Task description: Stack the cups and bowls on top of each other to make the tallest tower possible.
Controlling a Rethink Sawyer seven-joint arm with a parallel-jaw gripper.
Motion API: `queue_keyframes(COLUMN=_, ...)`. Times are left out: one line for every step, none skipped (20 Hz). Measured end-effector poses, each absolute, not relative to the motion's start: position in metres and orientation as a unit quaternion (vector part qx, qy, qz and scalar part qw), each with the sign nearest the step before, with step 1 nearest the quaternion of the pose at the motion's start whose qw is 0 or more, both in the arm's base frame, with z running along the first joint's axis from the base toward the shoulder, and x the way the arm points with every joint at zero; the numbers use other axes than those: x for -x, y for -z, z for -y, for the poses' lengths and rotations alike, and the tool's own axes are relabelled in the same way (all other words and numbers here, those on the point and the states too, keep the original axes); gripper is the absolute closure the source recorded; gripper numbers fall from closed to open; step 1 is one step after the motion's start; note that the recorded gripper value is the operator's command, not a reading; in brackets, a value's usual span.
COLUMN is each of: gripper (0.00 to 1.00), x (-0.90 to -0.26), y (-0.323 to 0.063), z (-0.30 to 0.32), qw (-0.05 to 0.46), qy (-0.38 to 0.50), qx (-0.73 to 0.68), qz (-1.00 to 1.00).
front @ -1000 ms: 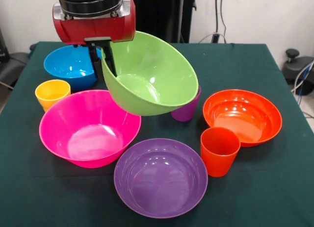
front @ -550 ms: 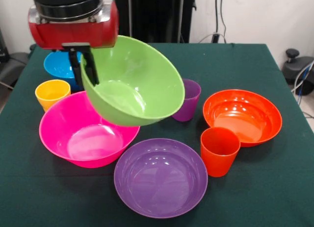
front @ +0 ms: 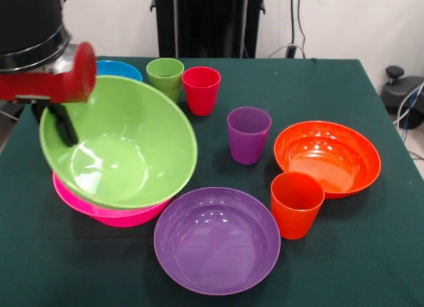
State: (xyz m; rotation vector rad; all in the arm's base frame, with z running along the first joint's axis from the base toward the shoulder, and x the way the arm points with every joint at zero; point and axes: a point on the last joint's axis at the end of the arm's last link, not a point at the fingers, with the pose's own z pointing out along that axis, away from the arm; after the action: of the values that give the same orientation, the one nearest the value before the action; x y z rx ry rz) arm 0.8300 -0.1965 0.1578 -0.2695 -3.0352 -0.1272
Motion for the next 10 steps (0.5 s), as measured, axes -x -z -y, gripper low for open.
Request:
queue_keyframes(gripper=1.00, x=-0.831, y=-0.155, z=0.200, qw=0.047, qy=0.042, qx=0.092, qz=0.994)
queue_keyframes(gripper=1.00, x=-0.832, y=-0.153, z=0.202, qw=0.047, qy=0.043, qx=0.094, qz=0.994)
queue_keyframes(gripper=1.00, x=-0.832, y=-0.152, z=0.202, qw=0.047, qy=0.043, qx=0.095, qz=0.993)
queue_keyframes(gripper=1.00, x=-0.834, y=-0.148, z=0.204, qw=0.045, qy=0.043, qx=0.098, qz=0.993)
queue_keyframes(gripper=1.00, x=-0.835, y=-0.146, z=0.204, qw=0.044, qy=0.044, qx=0.099, qz=0.993)
queue_keyframes(gripper=1.00, x=-0.836, y=-0.145, z=0.203, qw=0.043, qy=0.044, qx=0.099, qz=0.993)
queue_keyframes(gripper=1.00, x=-0.837, y=-0.145, z=0.202, qw=0.042, qy=0.044, qx=0.099, qz=0.993)
queue_keyframes(gripper=1.00, x=-0.840, y=-0.144, z=0.200, qw=0.039, qy=0.043, qx=0.098, qz=0.993)
queue_keyframes(gripper=1.00, x=-0.843, y=-0.143, z=0.197, qw=0.037, qy=0.042, qx=0.097, qz=0.994)
queue_keyframes(gripper=1.00, x=-0.844, y=-0.143, z=0.195, qw=0.036, qy=0.041, qx=0.097, qz=0.994)
